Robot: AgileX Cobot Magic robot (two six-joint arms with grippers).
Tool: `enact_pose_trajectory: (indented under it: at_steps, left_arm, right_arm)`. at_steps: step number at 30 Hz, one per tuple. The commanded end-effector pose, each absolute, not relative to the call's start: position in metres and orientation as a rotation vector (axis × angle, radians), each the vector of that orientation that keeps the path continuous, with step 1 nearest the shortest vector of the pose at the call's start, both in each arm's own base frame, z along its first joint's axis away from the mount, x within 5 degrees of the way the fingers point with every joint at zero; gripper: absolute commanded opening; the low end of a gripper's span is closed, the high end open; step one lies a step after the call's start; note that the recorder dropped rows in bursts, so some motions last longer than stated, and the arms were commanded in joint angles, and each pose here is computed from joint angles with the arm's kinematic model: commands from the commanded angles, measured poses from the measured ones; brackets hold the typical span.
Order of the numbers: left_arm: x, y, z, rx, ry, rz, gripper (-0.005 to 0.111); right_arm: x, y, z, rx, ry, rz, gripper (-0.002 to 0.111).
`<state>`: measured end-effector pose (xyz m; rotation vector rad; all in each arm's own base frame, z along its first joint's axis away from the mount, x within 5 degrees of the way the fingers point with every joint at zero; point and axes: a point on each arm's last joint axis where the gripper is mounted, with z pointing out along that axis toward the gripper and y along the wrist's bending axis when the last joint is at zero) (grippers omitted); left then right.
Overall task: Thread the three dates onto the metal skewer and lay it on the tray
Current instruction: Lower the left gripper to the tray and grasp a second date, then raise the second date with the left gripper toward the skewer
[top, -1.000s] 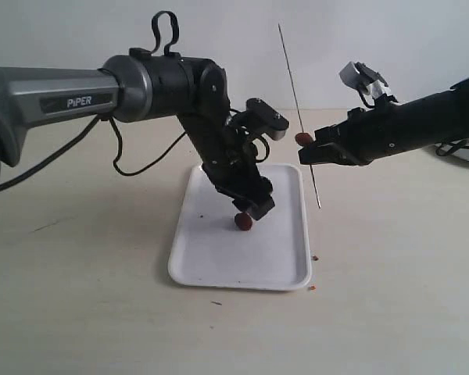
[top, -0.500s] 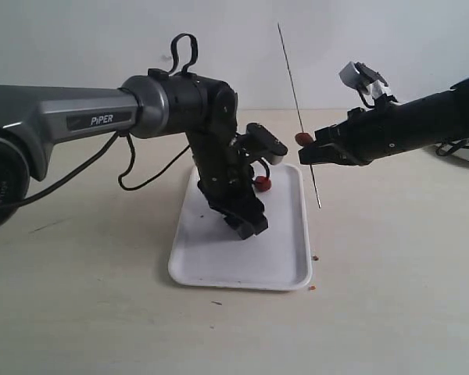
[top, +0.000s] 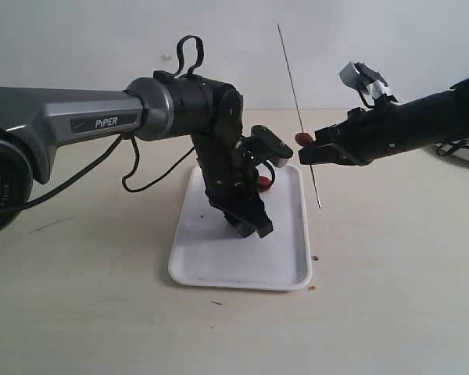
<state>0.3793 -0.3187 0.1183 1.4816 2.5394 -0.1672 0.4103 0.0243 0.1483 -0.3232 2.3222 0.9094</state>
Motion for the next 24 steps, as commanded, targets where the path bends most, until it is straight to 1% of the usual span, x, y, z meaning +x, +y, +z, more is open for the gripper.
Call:
enact_pose_trajectory:
  at_steps: [1, 5, 11, 15, 17, 21, 24]
  left_arm:
    - [0.379, -0.321, 0.118, 1.475, 2.543, -0.171, 0.039]
    - [0.379, -0.321, 0.118, 1.475, 2.543, -0.171, 0.037]
    - [0.380, -0.321, 0.118, 1.471, 2.537, -0.171, 0.022]
    - [0.380, -0.321, 0.119, 1.471, 2.537, -0.172, 0.022]
    - [0.381, -0.319, 0.124, 1.458, 2.531, -0.173, 0.022]
    - [0.391, -0.305, 0.148, 1.390, 2.518, -0.193, 0.022]
    - [0.400, -0.289, 0.174, 1.301, 2.521, -0.312, 0.022]
  right_arm:
    - [0.410, 0.024, 0.154, -0.336, 2.304, 0.911, 0.000]
    - [0.410, 0.024, 0.154, -0.338, 2.305, 0.910, 0.000]
    - [0.410, 0.024, 0.154, -0.337, 2.306, 0.908, 0.000]
    - [0.410, 0.024, 0.154, -0.337, 2.306, 0.908, 0.000]
    - [0.410, 0.024, 0.154, -0.340, 2.307, 0.907, 0.000]
    - [0.408, 0.023, 0.151, -0.382, 2.328, 0.887, 0.000]
    - [0.404, 0.022, 0.147, -0.481, 2.368, 0.843, 0.000]
